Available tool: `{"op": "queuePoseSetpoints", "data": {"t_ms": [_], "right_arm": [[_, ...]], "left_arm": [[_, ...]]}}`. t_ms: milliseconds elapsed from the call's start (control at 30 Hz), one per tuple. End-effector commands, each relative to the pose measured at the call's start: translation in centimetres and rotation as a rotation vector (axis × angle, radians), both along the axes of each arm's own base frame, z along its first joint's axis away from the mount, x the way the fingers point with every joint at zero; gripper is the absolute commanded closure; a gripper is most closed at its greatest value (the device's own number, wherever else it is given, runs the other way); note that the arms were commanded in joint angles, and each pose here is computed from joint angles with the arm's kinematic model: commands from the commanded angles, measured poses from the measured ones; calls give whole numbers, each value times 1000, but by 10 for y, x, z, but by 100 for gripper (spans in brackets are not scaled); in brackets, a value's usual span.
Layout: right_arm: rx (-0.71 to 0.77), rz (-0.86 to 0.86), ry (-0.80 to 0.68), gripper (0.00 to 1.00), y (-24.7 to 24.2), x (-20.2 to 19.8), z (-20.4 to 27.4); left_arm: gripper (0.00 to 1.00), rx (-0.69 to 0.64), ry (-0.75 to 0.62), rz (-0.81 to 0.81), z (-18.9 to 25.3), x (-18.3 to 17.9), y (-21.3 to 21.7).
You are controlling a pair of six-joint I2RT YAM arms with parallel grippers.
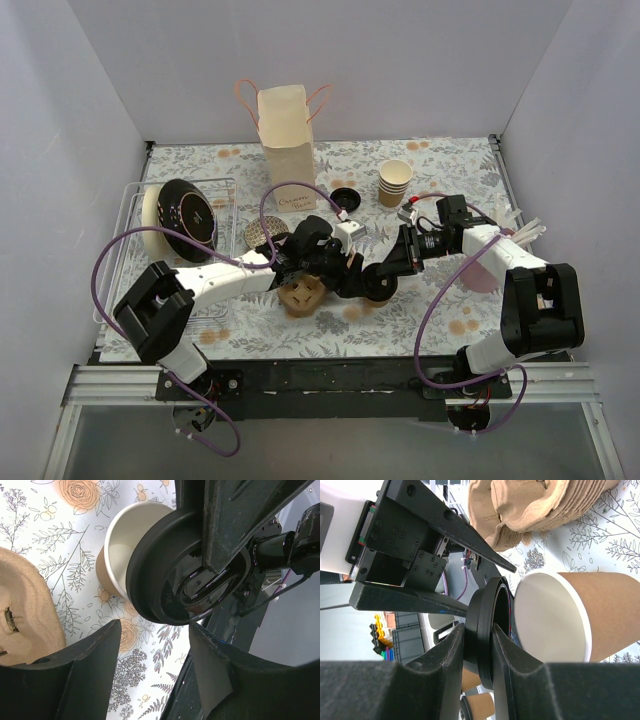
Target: Pack the takeout coffee
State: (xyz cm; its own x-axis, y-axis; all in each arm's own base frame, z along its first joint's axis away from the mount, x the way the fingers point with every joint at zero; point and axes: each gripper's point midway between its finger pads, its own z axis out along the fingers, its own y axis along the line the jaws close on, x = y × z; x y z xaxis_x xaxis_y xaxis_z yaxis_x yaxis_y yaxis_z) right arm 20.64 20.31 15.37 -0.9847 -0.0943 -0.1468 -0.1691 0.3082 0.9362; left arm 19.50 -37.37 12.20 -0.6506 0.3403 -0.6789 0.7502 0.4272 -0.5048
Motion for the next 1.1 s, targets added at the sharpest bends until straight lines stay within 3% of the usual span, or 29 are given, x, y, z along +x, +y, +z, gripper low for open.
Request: {"op": "queuePoseSetpoints", "data": {"t_ms": [0, 733, 933, 1067], "right_arm": [[23, 6, 4, 72, 1, 0, 3], [-1, -26, -3, 57, -5, 13, 4], [-61, -54, -46, 57, -10, 25, 8], [-193, -109, -165, 58, -19, 43, 21]], "left_arm": [[45, -46, -44, -13, 20, 4, -11], [45, -36, -46, -19, 16, 8, -16], [45, -27, -44, -17, 12, 9, -17], [45, -31, -53, -5, 19, 9, -14]]}}
